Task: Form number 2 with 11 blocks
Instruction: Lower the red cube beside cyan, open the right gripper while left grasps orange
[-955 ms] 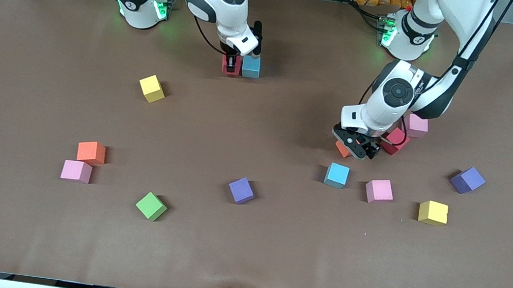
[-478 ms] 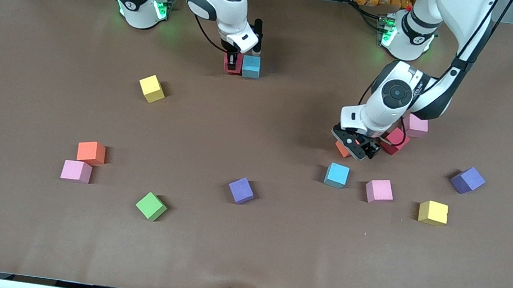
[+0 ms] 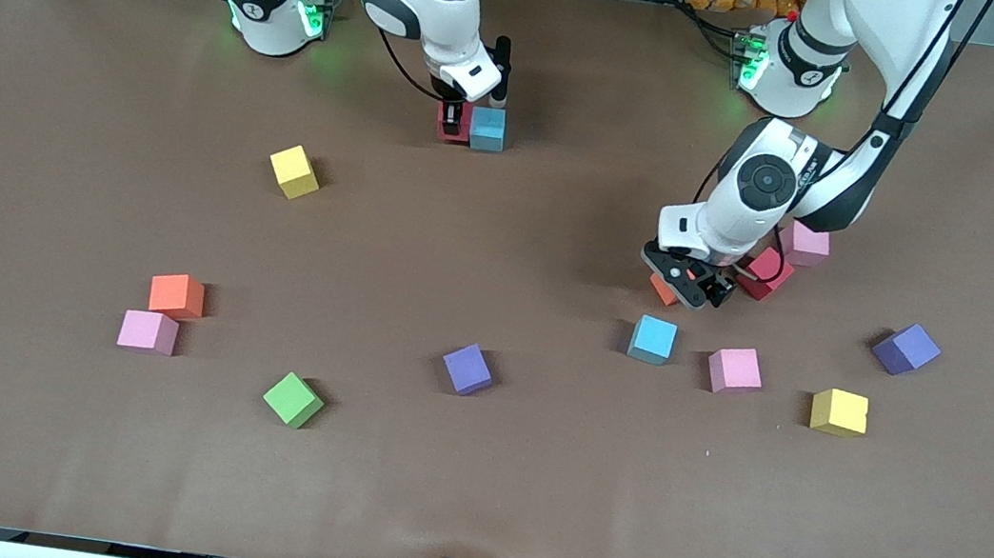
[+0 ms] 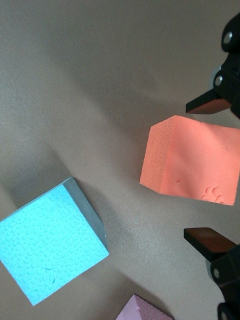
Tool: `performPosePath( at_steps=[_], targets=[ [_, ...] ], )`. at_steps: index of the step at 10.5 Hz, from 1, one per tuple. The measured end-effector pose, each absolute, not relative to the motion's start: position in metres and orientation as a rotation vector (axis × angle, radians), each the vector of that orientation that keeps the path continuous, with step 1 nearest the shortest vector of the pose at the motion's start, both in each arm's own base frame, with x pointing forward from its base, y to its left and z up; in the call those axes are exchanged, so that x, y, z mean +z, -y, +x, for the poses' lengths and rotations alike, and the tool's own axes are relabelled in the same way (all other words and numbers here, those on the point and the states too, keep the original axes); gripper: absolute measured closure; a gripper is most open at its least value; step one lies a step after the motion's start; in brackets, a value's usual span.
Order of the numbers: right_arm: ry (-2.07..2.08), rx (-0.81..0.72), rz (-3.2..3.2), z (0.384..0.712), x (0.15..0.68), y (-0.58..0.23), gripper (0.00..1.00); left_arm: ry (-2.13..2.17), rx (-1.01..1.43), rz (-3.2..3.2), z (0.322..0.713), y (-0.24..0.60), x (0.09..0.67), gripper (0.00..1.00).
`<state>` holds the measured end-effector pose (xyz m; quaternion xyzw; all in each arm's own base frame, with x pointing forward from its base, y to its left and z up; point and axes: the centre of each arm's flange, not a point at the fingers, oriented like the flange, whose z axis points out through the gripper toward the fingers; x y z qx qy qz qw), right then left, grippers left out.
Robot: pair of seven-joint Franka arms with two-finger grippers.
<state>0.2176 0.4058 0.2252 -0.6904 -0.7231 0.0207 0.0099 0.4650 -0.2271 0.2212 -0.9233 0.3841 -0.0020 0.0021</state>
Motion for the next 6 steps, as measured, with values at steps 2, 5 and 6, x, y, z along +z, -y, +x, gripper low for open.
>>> performPosePath(
  at_steps=[2,5,6],
  targets=[
    [2.247,0.057,-2.156,0.218,0.221,-0.403,0.41,-1.205,-0.004,-2.897,0.465,0.227,0.220,0.00],
    [2.234,0.064,-2.149,0.217,0.214,-0.403,0.41,-1.206,-0.002,-2.897,0.465,0.227,0.220,0.00],
    [2.233,0.068,-2.148,0.216,0.213,-0.403,0.41,-1.206,-0.001,-2.897,0.465,0.227,0.219,0.00]
  ],
)
